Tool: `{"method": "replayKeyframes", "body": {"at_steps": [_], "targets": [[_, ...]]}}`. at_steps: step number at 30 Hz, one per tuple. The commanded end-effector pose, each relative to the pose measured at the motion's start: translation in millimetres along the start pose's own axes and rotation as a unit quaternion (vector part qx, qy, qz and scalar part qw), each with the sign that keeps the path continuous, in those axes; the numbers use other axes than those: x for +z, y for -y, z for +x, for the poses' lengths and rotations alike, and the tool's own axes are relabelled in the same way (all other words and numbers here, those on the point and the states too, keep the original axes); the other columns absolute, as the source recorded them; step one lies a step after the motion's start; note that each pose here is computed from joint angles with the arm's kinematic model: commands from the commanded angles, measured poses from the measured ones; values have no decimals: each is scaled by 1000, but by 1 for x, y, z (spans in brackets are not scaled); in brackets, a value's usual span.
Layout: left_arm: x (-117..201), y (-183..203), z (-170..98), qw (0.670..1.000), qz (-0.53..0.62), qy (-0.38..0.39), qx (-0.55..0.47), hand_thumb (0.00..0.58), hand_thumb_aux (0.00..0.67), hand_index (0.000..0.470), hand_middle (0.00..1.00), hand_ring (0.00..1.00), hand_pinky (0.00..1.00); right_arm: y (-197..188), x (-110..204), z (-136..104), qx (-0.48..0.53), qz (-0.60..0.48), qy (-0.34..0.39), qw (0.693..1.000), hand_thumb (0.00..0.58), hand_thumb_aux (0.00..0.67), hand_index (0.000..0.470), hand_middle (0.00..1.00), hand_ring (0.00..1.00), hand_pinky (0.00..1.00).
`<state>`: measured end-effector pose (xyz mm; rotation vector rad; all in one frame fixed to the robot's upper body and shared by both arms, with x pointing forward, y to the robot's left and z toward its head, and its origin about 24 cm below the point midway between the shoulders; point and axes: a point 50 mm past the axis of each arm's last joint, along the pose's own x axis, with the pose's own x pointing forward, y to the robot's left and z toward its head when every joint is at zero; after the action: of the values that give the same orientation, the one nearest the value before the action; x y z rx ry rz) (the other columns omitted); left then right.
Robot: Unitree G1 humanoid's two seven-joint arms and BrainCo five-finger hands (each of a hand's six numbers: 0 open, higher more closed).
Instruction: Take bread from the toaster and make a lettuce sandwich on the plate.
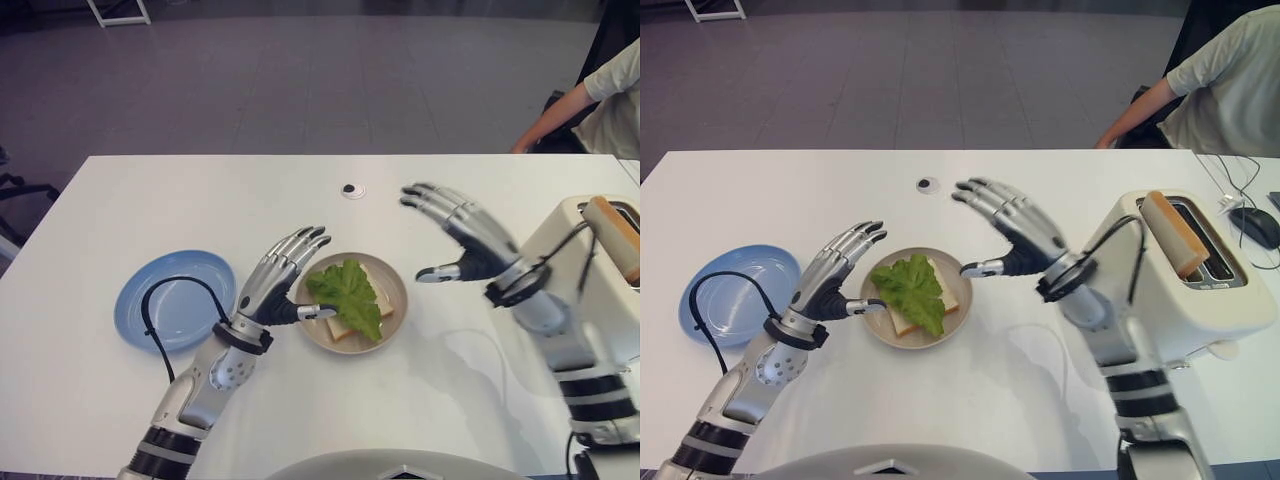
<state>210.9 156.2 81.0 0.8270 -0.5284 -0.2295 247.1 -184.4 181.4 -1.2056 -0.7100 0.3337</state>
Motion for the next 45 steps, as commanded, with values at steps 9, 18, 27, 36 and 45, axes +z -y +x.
{"method": "replayKeyframes", "body": {"at_steps": [9, 18, 27, 36, 45], "targets": [[7, 13, -9, 997, -72, -24, 21, 0, 0, 0, 0, 0, 0, 110, -87, -118, 127, -118, -382, 908, 0, 0, 0, 0, 0, 0], [5, 10, -13, 998, -53, -26, 19, 0, 0, 0, 0, 0, 0, 79, -94, -136, 207, -73, -410, 885, 124, 76, 53, 0, 0, 0], [3, 9, -11, 999, -45, -23, 18, 0, 0, 0, 0, 0, 0, 64, -97, -126, 198, -44, -392, 897, 566, 565, 396, 0, 0, 0], [1, 9, -12, 999, -41, -27, 15, 0, 0, 0, 0, 0, 0, 81, -90, -105, 101, -31, -354, 929, 580, 670, 470, 0, 0, 0], [-1, 10, -13, 999, -35, -32, 14, 0, 0, 0, 0, 0, 0, 134, -76, -91, -83, 92, -291, 949, 580, 670, 470, 0, 0, 0]]}}
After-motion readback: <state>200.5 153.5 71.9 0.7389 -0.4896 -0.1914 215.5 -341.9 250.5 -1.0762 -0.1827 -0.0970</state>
